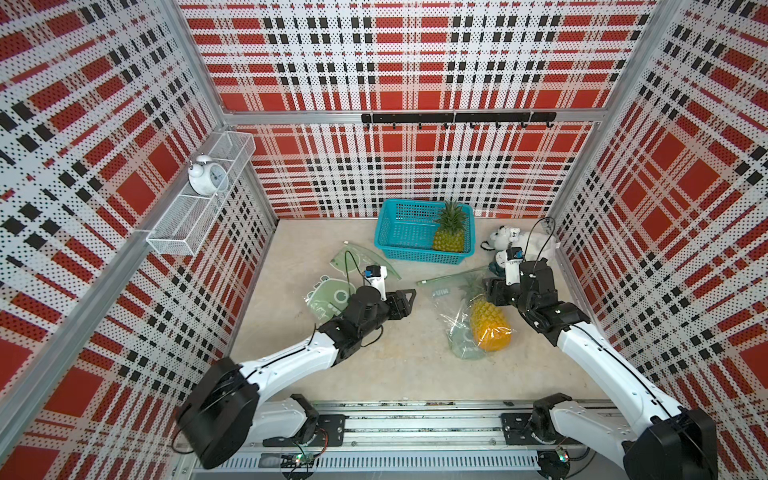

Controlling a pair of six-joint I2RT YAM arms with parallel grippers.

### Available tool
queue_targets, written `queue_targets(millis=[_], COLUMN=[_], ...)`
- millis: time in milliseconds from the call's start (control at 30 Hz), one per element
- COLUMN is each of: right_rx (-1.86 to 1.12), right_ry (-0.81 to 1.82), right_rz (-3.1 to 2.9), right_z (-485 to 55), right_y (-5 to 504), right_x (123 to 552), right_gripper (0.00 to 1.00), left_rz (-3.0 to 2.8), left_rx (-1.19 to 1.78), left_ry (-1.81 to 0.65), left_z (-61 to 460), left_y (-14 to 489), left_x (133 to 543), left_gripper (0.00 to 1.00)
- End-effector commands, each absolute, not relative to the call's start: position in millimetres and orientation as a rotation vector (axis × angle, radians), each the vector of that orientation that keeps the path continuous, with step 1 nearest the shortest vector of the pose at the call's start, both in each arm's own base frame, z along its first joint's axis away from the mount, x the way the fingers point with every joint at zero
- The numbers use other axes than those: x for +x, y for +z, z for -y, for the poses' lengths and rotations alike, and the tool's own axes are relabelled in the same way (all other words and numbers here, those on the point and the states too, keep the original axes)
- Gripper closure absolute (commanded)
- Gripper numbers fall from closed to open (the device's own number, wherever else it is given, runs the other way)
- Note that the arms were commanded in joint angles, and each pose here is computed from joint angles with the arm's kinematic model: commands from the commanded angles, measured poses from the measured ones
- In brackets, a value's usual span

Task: Open the zip-top bag and take out the pineapple
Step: Adjust the zipper food storage bag at the center of the board.

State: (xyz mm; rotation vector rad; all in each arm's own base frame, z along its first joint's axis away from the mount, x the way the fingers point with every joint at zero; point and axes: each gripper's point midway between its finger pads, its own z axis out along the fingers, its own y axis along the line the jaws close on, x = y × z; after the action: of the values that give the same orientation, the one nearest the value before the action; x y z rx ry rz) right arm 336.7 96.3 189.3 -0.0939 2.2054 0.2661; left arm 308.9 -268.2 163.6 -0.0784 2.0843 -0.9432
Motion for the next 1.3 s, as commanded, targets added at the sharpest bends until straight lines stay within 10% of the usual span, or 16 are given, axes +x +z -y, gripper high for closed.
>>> queue_targets(millis=[0,1033,1267], right_rx=[-0.099,-0.023,-0.021], right_ry=[0.276,0.267,0.279], right_rz=[-2.223,-2.411,-2.399], right_z=[-97,-87,-88], right_y=[183,110,114], right_x=[347,349,349], right_gripper=[0.32,0.41,0.43], left_rz=[-1.994,-2.187,-2.169], left_rx=[-0.204,-0.444,-0.457], left_ry=[-1.067,-1.053,-1.069], left_z=[292,346,343], left_y=[180,45,43], left_x=[328,384,393], left_gripper=[0.30,0.41,0.67])
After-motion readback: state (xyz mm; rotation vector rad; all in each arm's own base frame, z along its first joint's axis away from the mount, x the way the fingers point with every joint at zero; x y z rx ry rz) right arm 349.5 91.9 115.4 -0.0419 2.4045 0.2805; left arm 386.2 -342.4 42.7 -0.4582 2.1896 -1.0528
